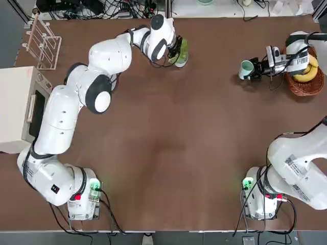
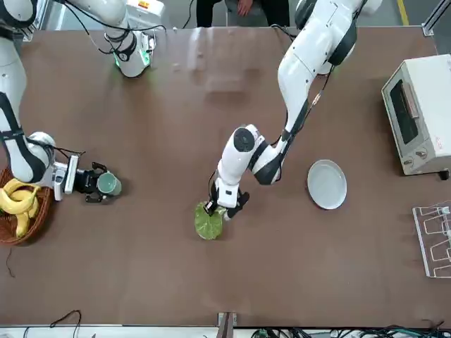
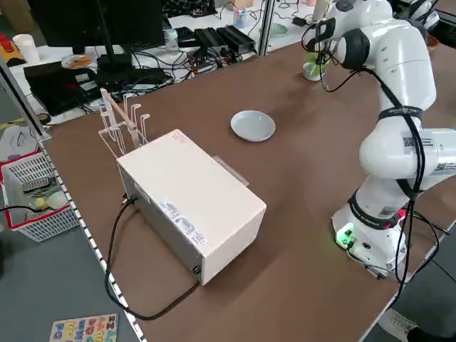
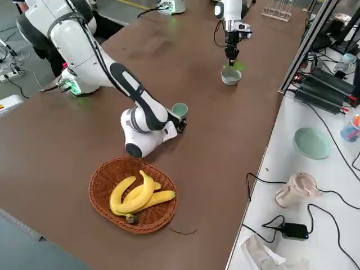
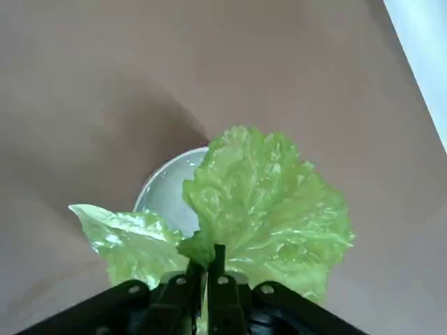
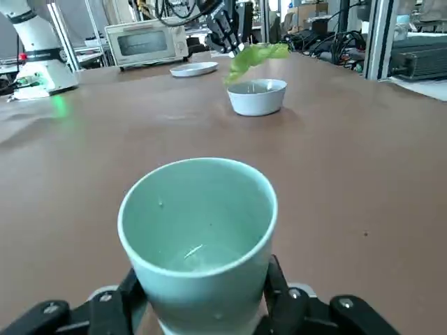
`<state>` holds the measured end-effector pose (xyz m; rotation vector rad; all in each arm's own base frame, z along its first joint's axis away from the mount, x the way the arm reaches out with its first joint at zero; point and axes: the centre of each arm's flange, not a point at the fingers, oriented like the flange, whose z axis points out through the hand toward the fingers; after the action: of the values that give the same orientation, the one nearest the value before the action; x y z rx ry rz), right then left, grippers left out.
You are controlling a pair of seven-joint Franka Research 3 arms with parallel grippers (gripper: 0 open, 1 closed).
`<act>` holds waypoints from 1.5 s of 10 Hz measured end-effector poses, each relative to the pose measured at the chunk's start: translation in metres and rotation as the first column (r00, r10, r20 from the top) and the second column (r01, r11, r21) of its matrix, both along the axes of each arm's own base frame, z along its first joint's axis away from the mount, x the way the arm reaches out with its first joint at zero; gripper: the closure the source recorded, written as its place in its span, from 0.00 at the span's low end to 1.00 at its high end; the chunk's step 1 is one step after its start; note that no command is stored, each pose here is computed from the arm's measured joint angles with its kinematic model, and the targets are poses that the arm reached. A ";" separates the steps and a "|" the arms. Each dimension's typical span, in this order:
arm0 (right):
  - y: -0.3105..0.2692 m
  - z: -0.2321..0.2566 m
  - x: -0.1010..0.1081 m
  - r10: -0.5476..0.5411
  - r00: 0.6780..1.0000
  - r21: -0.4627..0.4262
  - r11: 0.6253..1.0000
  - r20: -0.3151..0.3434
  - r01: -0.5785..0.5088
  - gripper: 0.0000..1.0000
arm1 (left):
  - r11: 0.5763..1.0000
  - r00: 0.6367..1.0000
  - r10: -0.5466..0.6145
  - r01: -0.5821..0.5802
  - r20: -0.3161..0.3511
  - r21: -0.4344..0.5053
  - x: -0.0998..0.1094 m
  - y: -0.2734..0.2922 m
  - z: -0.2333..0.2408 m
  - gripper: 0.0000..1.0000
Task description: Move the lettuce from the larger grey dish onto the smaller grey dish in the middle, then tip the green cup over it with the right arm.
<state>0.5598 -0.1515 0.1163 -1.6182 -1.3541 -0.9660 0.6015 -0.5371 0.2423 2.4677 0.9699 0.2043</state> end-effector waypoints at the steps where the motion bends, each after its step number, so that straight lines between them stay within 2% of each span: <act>1: 0.006 0.006 0.008 -0.011 1.000 -0.015 1.000 -0.007 0.010 0.31 | 1.000 1.000 0.002 -0.002 0.002 0.003 0.001 0.002 0.000 0.95; 3: 0.011 0.022 0.022 -0.039 0.999 -0.047 0.998 -0.022 0.038 0.31 | 1.000 1.000 0.007 -0.007 0.008 0.011 0.005 0.005 -0.001 0.95; 5: 0.009 0.040 0.031 -0.067 0.997 -0.080 0.995 -0.024 0.065 0.31 | 1.000 1.000 0.009 -0.009 0.025 0.003 0.008 0.007 0.001 0.87; 7: 0.017 0.053 0.041 -0.084 0.996 -0.116 0.990 -0.013 0.082 0.31 | 1.000 0.999 0.012 -0.011 0.037 -0.003 0.010 0.009 0.002 0.57; 9: 0.033 0.066 0.054 -0.110 0.994 -0.172 0.979 -0.006 0.107 0.31 | 1.000 0.999 0.014 -0.014 0.043 -0.006 0.012 0.009 0.004 0.45; 11: 0.062 0.085 0.070 -0.146 0.989 -0.235 0.962 -0.013 0.139 0.31 | 0.999 0.998 0.030 -0.029 0.058 -0.014 0.021 0.014 0.026 0.16; 12: 0.081 0.095 0.078 -0.167 0.986 -0.262 0.952 -0.021 0.155 0.31 | 0.999 0.998 0.051 -0.051 0.038 -0.001 0.029 0.023 0.050 0.01; 15: 0.142 0.112 0.092 -0.220 0.975 -0.299 0.933 -0.041 0.198 0.31 | 0.988 0.992 0.099 -0.089 -0.076 0.127 0.051 0.092 0.157 0.00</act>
<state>0.6520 -0.0091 0.2279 -2.0369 -1.3421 -0.8453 0.6527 -0.4455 0.3996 2.5621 1.1411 0.2011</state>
